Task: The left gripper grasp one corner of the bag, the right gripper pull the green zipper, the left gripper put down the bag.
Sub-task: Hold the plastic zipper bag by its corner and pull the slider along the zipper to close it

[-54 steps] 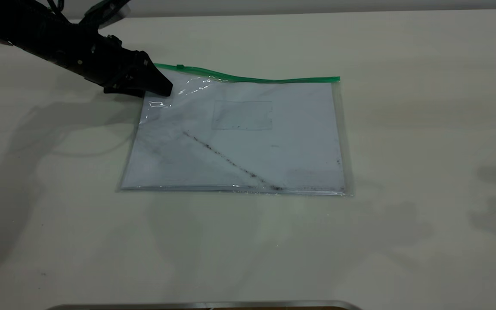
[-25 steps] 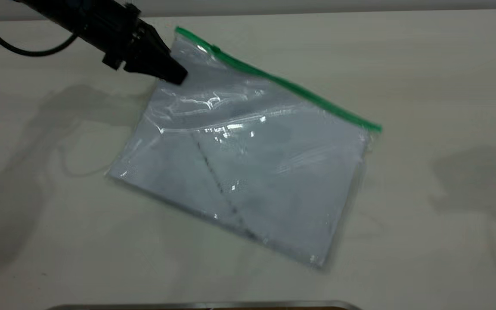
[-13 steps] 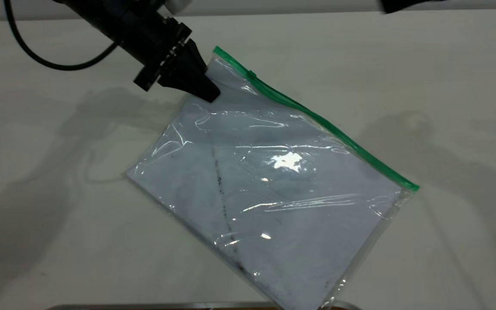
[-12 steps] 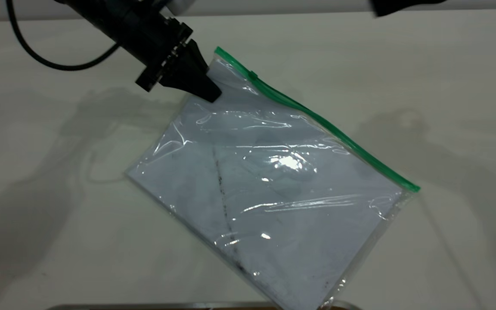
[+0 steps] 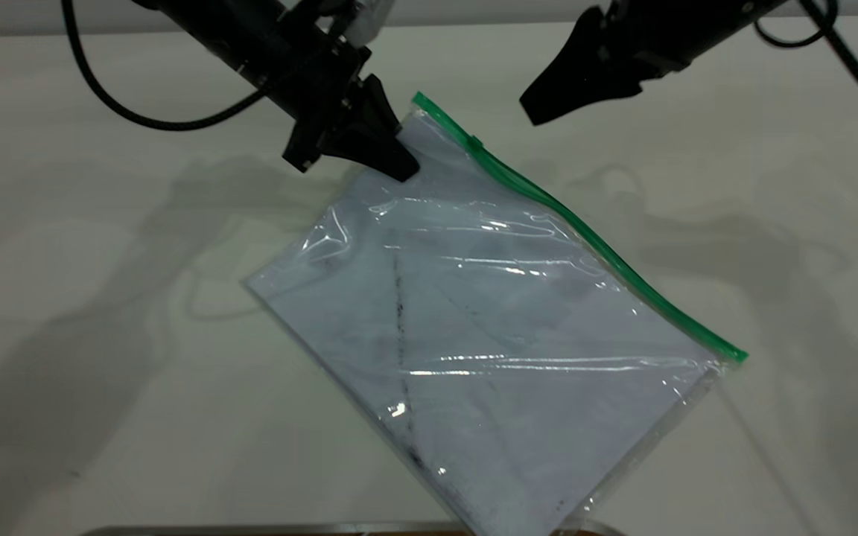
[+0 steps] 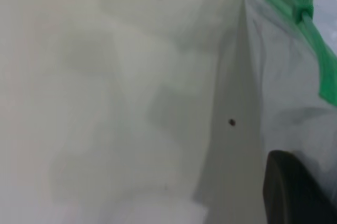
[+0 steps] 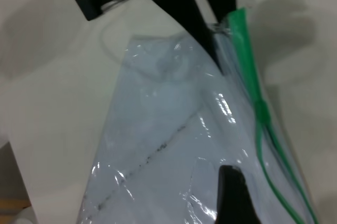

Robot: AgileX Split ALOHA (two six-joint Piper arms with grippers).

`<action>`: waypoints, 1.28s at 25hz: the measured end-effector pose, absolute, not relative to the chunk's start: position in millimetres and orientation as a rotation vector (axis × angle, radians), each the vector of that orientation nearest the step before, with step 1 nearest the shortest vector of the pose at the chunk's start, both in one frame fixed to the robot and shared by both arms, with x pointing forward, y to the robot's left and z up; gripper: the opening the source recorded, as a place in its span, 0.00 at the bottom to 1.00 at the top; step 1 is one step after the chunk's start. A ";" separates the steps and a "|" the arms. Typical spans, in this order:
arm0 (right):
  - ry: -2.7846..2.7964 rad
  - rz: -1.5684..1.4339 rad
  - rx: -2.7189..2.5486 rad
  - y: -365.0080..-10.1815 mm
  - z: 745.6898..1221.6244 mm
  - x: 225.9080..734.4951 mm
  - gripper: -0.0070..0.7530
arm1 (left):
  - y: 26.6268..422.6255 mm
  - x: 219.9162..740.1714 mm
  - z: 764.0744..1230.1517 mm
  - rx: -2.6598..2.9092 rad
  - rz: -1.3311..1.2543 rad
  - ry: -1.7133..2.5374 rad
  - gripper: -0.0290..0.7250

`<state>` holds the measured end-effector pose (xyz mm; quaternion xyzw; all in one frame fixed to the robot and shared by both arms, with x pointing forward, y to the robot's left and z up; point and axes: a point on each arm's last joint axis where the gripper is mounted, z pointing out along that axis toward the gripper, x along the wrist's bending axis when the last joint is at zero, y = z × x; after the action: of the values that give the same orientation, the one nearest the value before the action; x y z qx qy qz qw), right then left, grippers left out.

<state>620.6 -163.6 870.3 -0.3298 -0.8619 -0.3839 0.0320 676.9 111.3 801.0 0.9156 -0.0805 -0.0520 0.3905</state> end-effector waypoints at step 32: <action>-2.545 -1.165 -1.062 -158.8 835.2 627.8 0.54 | 68.9 678.0 820.4 2.293 -0.023 -0.387 0.11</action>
<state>627.8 -158.8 835.2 -0.3538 -0.8478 -0.3880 0.0740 678.0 68.9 820.4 0.9051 -0.1529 -0.0092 0.3967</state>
